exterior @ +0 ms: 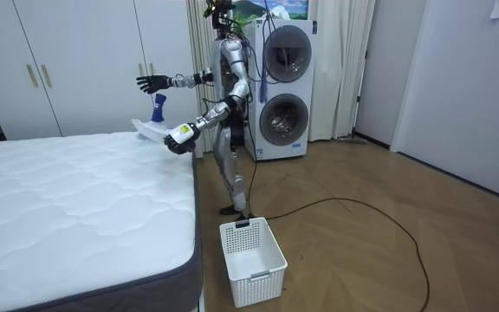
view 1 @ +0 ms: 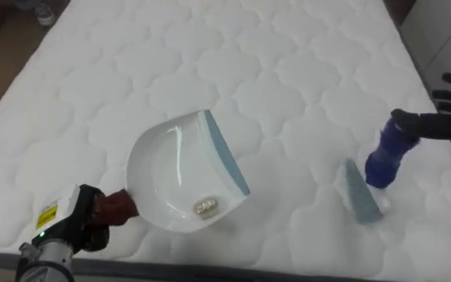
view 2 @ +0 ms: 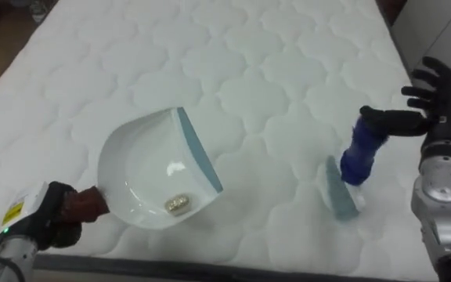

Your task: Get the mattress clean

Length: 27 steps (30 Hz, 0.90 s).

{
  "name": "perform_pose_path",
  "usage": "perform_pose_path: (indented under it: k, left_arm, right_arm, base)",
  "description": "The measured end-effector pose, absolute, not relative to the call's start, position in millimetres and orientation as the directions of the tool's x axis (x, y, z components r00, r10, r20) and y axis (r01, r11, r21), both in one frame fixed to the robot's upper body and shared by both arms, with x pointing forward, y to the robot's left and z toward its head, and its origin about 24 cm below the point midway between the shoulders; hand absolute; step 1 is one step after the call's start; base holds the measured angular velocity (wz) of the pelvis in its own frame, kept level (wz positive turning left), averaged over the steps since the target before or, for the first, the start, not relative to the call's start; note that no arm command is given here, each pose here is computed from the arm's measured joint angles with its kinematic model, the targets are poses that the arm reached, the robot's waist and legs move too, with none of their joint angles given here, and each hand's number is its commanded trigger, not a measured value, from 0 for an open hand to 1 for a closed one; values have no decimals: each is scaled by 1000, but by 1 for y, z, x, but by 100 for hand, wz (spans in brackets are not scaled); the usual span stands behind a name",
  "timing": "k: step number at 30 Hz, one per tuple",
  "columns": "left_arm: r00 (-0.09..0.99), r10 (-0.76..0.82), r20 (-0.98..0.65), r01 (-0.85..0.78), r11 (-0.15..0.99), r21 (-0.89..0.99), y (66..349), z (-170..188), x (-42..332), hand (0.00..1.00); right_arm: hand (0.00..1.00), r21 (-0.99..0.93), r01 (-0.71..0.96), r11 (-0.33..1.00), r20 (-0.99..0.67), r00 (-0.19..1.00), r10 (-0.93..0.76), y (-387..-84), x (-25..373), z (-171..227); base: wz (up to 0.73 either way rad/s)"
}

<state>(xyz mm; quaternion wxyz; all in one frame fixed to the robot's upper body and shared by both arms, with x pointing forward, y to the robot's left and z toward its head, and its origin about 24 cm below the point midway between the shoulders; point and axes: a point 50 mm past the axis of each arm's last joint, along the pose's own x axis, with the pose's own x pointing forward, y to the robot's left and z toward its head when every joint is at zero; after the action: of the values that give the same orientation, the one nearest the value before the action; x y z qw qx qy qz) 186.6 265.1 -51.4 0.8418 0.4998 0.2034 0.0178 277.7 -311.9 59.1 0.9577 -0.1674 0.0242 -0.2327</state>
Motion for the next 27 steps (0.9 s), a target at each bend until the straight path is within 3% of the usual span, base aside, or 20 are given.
perform_pose_path:
  k: [7,15,20,27]
  left_arm:
    - [938,204,-279,144,503,852,262,-43,187,100]
    - [942,192,-277,142,521,842,256,-44,186,100]
    - [943,193,-272,134,528,839,254,-44,186,100]
    - [953,155,-262,123,591,797,233,-47,193,100]
  right_arm:
    - [0,-387,414,824,93,907,-411,-296,275,61]
    - [0,-432,492,756,189,869,-457,-307,266,75]
    - [0,-396,486,779,260,873,-413,-290,257,84]
    - [0,-379,515,768,316,853,-416,-285,245,77]
  base:
    - [19]
    - [78]
    - [43]
    - [115]
